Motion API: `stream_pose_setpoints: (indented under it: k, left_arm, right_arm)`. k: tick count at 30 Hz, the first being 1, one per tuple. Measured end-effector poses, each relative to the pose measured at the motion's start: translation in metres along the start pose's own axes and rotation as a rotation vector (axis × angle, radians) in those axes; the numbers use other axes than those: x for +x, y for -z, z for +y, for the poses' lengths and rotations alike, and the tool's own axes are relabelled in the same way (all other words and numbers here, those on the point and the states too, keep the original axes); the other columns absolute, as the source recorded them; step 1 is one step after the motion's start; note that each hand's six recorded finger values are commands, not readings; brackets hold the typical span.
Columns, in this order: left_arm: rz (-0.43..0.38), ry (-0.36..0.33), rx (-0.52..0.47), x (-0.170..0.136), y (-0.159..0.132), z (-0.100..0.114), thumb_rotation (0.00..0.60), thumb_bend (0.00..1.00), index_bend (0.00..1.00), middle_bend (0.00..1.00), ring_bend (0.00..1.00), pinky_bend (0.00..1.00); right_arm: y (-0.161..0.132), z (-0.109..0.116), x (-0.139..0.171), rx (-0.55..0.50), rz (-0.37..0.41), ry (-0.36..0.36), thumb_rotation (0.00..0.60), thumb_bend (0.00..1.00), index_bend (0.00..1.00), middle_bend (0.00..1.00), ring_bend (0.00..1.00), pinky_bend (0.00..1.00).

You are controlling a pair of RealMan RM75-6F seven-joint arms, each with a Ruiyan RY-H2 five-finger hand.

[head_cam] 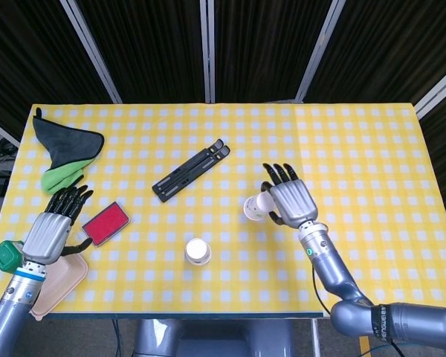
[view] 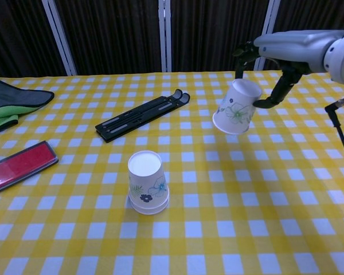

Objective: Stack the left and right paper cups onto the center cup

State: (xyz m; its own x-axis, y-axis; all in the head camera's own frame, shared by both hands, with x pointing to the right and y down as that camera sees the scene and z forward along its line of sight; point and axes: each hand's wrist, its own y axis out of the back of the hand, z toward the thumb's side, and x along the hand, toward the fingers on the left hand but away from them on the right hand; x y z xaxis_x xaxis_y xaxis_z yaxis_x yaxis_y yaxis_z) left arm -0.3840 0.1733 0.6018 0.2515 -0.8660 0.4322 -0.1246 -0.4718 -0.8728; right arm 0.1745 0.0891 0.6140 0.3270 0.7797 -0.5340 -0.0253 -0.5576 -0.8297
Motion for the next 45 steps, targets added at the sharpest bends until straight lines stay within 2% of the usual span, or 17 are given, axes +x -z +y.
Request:
stream_pose_setpoints:
  k: [6, 10, 19, 28, 39, 45]
  left_arm:
    - [0.005, 0.0, -0.013, 0.0, 0.003, 0.003, 0.6, 0.22, 0.0, 0.0, 0.0, 0.0]
    - [0.008, 0.002, -0.016, 0.001, 0.006, 0.003, 0.6, 0.22, 0.0, 0.0, 0.0, 0.0]
    - [0.011, 0.009, -0.033, 0.002, 0.009, 0.003, 0.6, 0.22, 0.0, 0.0, 0.0, 0.0]
    - [0.003, 0.008, -0.042, 0.002, 0.008, 0.005, 0.6, 0.22, 0.0, 0.0, 0.0, 0.0]
    - [-0.017, 0.025, -0.037, -0.003, 0.004, 0.003, 0.6, 0.22, 0.0, 0.0, 0.0, 0.0]
    - [-0.019, 0.029, -0.036, -0.003, 0.003, 0.004, 0.6, 0.22, 0.0, 0.0, 0.0, 0.0]
  right_arm:
    - [-0.042, -0.009, -0.006, -0.002, 0.057, -0.014, 0.6, 0.22, 0.48, 0.04, 0.0, 0.01]
    - [-0.061, -0.004, -0.011, 0.014, 0.077, -0.002, 0.6, 0.22, 0.49, 0.04, 0.0, 0.01]
    - [-0.077, 0.008, -0.006, 0.03, 0.081, 0.006, 0.6, 0.22, 0.5, 0.04, 0.0, 0.01]
    - [-0.088, 0.006, 0.008, 0.006, 0.095, -0.024, 0.6, 0.22, 0.5, 0.04, 0.0, 0.01]
    - [-0.113, 0.012, 0.033, -0.006, 0.135, -0.006, 0.6, 0.22, 0.51, 0.04, 0.0, 0.02]
    - [-0.128, 0.004, 0.041, -0.017, 0.157, -0.012, 0.6, 0.22, 0.51, 0.05, 0.0, 0.02]
